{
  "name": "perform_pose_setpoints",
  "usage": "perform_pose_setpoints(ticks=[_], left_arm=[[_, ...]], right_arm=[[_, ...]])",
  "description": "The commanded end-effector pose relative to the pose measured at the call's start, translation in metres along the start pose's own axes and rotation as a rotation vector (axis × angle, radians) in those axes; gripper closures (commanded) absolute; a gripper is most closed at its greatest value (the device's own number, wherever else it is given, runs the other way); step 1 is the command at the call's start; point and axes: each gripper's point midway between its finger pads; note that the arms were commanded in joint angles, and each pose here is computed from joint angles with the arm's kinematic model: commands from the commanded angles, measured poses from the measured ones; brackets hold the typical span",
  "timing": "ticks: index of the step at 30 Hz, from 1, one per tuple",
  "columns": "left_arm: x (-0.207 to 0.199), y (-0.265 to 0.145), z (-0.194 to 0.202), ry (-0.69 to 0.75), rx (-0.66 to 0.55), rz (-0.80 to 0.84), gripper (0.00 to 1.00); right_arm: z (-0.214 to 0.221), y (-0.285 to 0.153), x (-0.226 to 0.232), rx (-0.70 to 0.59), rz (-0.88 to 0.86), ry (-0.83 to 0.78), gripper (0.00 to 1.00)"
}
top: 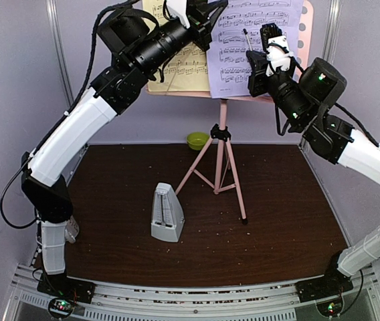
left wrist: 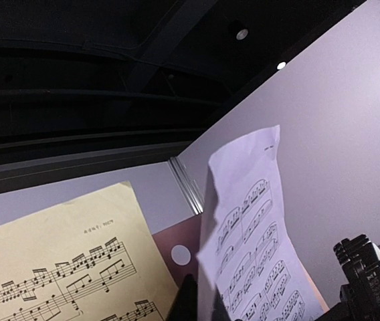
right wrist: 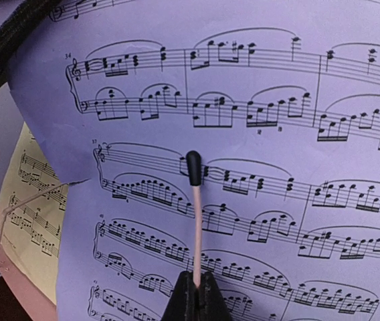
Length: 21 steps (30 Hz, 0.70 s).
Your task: Set up the instrument practice props
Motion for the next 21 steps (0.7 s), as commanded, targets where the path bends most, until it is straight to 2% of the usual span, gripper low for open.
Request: perform_pose_setpoints(ticks=[1,11,21], left_arm=[[0.001,-0.002,-0.029,0.076,-0.1,0.014,1.0],[-0.009,0.002,-0.016,0.098,-0.12,0.058,1.0],[-0.014,0.007,0.008,0.089,-0.078,0.069,1.0]], right_arm=[[-0.009,0.001,-0.004,-0.035,0.004,0.022,1.0],[-0.012,0.001,-0.004,-0.045,-0.003,0.023,1.0],[-0.012,-0.001,-0.004,-0.054,-0.004,0.022,1.0]])
Point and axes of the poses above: each gripper's point midway between its finger pads, its own y axis out along the fingers, its own x axis along the line the jaws close on, z = x × y, and after that the axes turned 14 degrees about -y, right-handed
